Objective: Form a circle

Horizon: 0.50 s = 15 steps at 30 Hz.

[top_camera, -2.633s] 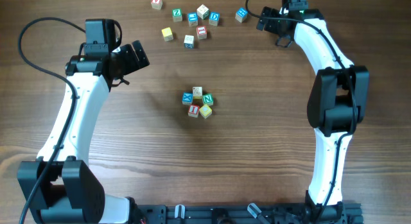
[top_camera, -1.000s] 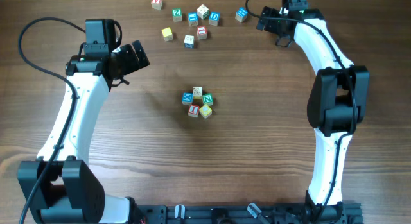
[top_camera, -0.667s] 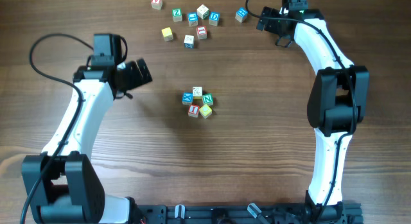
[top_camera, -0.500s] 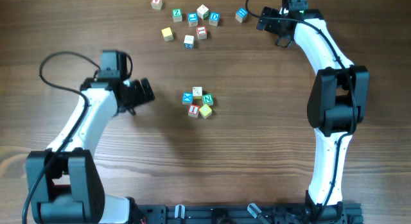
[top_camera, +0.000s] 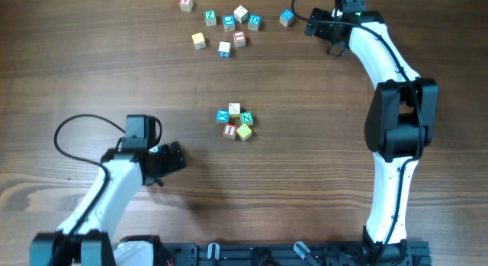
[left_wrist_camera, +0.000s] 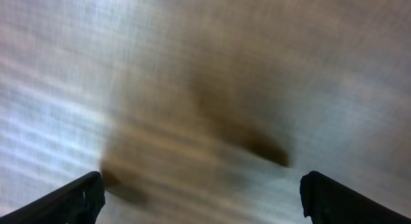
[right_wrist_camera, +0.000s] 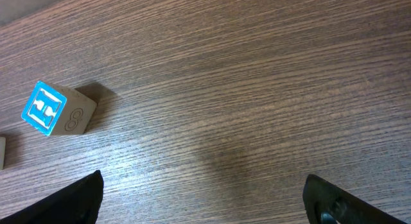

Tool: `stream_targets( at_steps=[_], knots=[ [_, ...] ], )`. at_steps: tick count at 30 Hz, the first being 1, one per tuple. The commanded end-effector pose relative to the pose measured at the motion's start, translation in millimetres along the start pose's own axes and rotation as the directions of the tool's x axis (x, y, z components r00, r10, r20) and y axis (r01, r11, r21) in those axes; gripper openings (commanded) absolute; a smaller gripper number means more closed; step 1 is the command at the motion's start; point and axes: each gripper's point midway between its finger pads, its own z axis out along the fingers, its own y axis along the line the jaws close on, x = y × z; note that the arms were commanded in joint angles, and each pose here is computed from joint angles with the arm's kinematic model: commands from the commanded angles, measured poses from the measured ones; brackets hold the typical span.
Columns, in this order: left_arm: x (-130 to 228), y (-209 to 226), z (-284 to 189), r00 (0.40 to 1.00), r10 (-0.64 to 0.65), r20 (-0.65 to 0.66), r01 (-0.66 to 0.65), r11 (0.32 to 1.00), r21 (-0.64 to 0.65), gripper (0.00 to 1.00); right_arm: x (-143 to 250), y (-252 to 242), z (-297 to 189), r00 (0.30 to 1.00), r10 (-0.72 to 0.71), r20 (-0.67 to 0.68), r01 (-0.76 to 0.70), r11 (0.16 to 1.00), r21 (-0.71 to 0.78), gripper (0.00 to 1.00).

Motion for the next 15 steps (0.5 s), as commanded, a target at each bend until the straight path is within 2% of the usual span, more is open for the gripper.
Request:
stream_targets(
  at_steps=[1, 8, 11, 13, 15],
  knots=[
    [14, 8, 3, 1.000, -0.009, -0.006, 0.009, 1.000, -0.014, 1.00, 7, -4, 11, 1.000, -0.013, -0.015, 0.014, 1.000, 0.016, 0.99],
    [14, 8, 3, 1.000, -0.009, -0.006, 0.009, 1.000, -0.014, 1.00, 7, -4, 11, 1.000, -0.013, -0.015, 0.013, 1.000, 0.016, 1.00],
    [11, 7, -1, 0.999, -0.010, 0.033, 0.010, 1.000, 0.003, 1.00, 7, -4, 11, 1.000, -0.013, -0.015, 0.013, 1.000, 0.016, 1.00],
    [-7, 0, -14, 0.989, -0.016, 0.148, 0.009, 0.999, 0.051, 1.00, 7, -4, 11, 1.000, -0.013, -0.015, 0.014, 1.000, 0.016, 1.00],
    [-51, -17, -50, 0.908, -0.054, 0.416, -0.017, 0.986, 0.165, 1.00, 7, -4, 11, 1.000, -0.013, -0.015, 0.014, 1.000, 0.016, 1.00]
  ],
)
